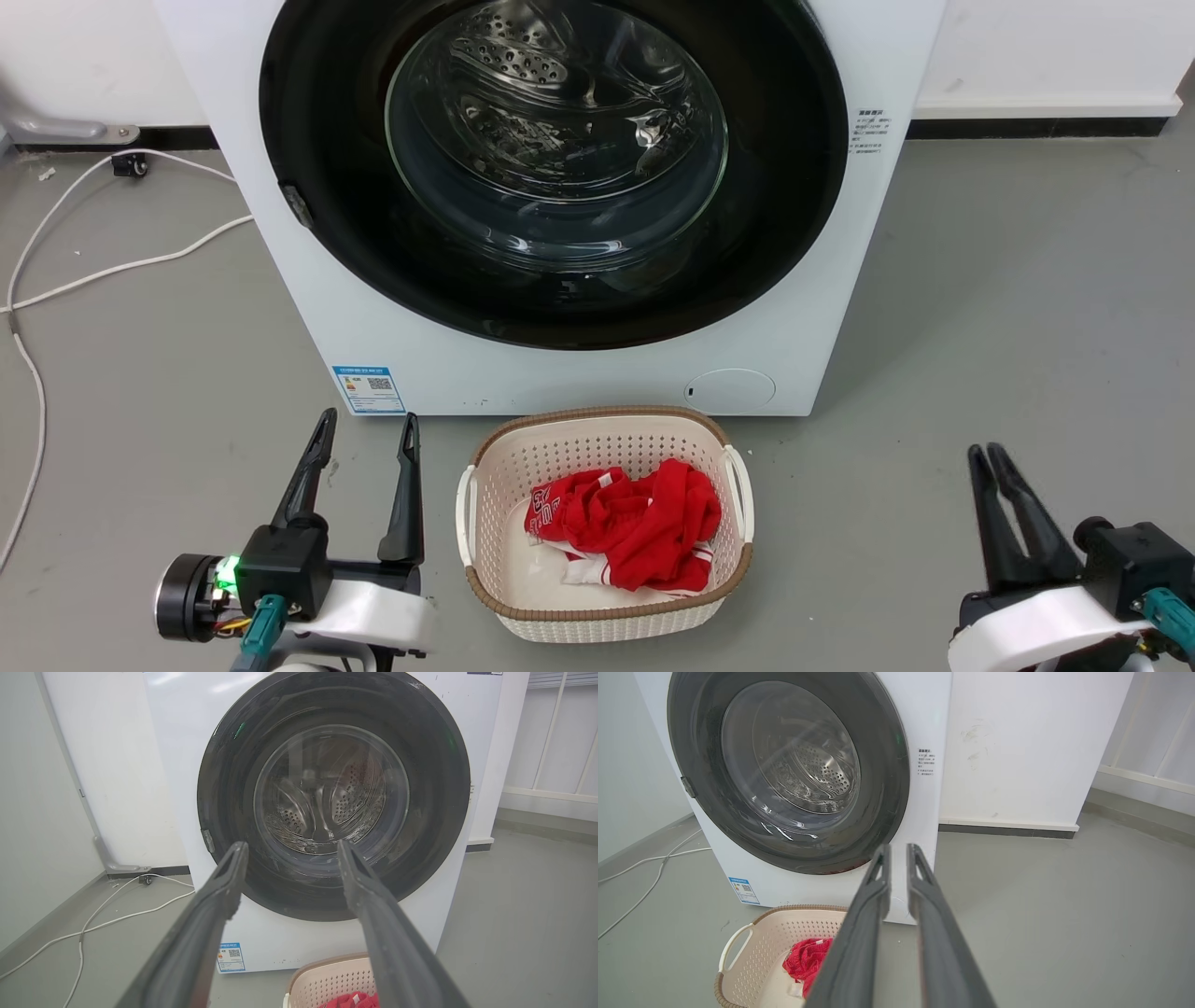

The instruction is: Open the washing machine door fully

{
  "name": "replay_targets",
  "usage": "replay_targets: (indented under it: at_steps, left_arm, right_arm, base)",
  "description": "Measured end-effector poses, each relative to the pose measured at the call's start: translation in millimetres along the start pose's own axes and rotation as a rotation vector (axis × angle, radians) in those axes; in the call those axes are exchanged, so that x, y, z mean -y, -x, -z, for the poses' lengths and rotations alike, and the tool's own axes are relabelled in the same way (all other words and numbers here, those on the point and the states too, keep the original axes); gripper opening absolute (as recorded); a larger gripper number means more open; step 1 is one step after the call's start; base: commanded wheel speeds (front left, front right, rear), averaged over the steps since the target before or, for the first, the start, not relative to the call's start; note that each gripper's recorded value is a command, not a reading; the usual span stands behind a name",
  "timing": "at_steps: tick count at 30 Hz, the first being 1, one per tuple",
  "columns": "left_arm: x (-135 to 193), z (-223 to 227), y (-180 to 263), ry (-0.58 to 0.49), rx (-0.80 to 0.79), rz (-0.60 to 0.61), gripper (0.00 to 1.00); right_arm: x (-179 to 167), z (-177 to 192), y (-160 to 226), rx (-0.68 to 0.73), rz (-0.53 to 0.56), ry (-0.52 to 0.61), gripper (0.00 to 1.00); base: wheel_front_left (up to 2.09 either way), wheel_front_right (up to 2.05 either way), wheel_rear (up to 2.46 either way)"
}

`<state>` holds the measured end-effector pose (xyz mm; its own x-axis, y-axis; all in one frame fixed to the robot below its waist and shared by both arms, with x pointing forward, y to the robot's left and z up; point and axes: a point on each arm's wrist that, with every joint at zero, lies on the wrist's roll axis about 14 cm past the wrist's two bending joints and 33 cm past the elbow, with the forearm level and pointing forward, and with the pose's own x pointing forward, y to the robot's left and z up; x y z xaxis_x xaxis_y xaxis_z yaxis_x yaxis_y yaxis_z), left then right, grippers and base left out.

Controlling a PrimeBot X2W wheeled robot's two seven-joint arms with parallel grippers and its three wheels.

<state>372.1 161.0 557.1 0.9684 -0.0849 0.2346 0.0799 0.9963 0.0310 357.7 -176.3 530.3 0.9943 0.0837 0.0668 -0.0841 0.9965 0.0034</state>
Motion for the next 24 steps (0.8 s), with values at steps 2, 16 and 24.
replay_targets:
  at_steps: [2,16,24]
  left_arm:
    - [-0.4,0.4,0.0,0.000,-0.001,-0.002,1.00]
    - [-3.1,3.4,0.5,-0.002,-0.010,-0.011,1.00]
    - [-4.4,8.5,-2.8,0.005,-0.022,-0.019,1.00]
  right_arm:
    - [0.2,1.1,0.2,-0.004,0.001,-0.006,0.00]
    - [16.8,-4.5,-7.2,0.065,0.066,-0.290,0.00]
    - [32.4,-12.0,-36.1,0.161,0.130,-0.710,0.00]
  base:
    - [0.00,0.00,0.00]
    - [0.00,0.00,0.00]
    - [0.00,0.00,0.00]
